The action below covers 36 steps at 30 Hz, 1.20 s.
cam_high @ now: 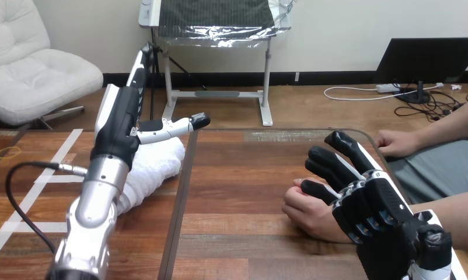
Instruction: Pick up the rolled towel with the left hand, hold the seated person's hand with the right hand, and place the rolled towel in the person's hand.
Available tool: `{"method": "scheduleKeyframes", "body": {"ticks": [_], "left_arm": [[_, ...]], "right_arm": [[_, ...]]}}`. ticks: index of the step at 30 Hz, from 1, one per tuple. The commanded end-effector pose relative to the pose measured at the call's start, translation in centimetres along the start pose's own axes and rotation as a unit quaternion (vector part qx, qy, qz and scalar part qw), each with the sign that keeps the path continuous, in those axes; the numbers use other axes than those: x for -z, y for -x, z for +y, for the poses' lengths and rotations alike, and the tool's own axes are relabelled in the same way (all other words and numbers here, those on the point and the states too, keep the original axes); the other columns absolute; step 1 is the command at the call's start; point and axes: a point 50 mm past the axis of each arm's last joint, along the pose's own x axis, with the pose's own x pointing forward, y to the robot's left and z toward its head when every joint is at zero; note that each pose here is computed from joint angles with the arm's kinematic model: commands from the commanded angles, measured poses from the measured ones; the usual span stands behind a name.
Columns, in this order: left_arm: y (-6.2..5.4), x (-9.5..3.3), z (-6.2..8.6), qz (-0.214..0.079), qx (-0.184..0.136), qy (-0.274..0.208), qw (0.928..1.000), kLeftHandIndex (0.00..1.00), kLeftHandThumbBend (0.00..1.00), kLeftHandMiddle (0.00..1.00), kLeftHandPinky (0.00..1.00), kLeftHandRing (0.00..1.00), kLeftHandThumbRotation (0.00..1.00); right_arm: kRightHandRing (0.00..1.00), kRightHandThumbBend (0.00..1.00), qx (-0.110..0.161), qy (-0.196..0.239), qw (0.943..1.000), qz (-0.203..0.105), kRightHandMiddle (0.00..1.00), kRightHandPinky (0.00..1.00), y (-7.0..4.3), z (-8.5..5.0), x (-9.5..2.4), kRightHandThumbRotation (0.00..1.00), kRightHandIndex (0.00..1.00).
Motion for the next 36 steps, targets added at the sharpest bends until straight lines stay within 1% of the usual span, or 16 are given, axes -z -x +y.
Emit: {"method": "scheduleKeyframes", "body": {"ticks": [1,4,8,14,22,31,36], "left_arm": [[-2.9,-2.2,1.3,-0.020,-0.004,-0.047,0.9987,1.00,0.94,1.00,1.00,1.00,0.19],[-3.4,-1.9,1.4,-0.007,-0.002,-0.059,0.9982,1.00,0.93,1.00,0.98,1.00,0.18],[-3.9,-1.6,1.6,0.017,0.002,-0.080,0.9966,1.00,0.93,1.00,0.94,0.99,0.19],[-4.5,-1.3,1.8,0.046,0.006,-0.106,0.9933,1.00,0.93,1.00,0.91,0.99,0.22],[-5.0,-1.1,2.1,0.070,0.008,-0.124,0.9899,1.00,0.93,1.00,0.88,0.99,0.22],[-5.5,-0.8,2.5,0.099,0.002,-0.143,0.9848,1.00,0.93,1.00,0.86,0.99,0.21],[-5.7,-0.8,2.7,0.115,-0.006,-0.162,0.9801,1.00,0.93,0.99,0.84,0.98,0.21]], "right_arm": [[0.91,0.72,-0.009,0.007,0.9996,-0.027,0.89,0.85,-0.8,-0.1,-0.3,1.00,0.92],[0.91,0.72,-0.008,0.007,0.9995,-0.028,0.89,0.85,-0.8,-0.1,-0.3,1.00,0.92],[0.91,0.72,-0.009,0.006,0.9996,-0.028,0.89,0.85,-0.9,-0.1,-0.3,1.00,0.92],[0.91,0.72,-0.010,0.007,0.9995,-0.029,0.89,0.85,-0.9,-0.1,-0.3,1.00,0.93],[0.91,0.72,-0.011,-0.002,0.9994,-0.033,0.89,0.86,-0.9,-0.1,-0.2,1.00,0.93],[0.91,0.72,-0.010,0.001,0.9994,-0.032,0.89,0.85,-0.9,-0.1,-0.2,1.00,0.93],[0.90,0.71,-0.013,0.001,0.9994,-0.033,0.89,0.85,-0.9,0.0,-0.1,1.00,0.93]]}}
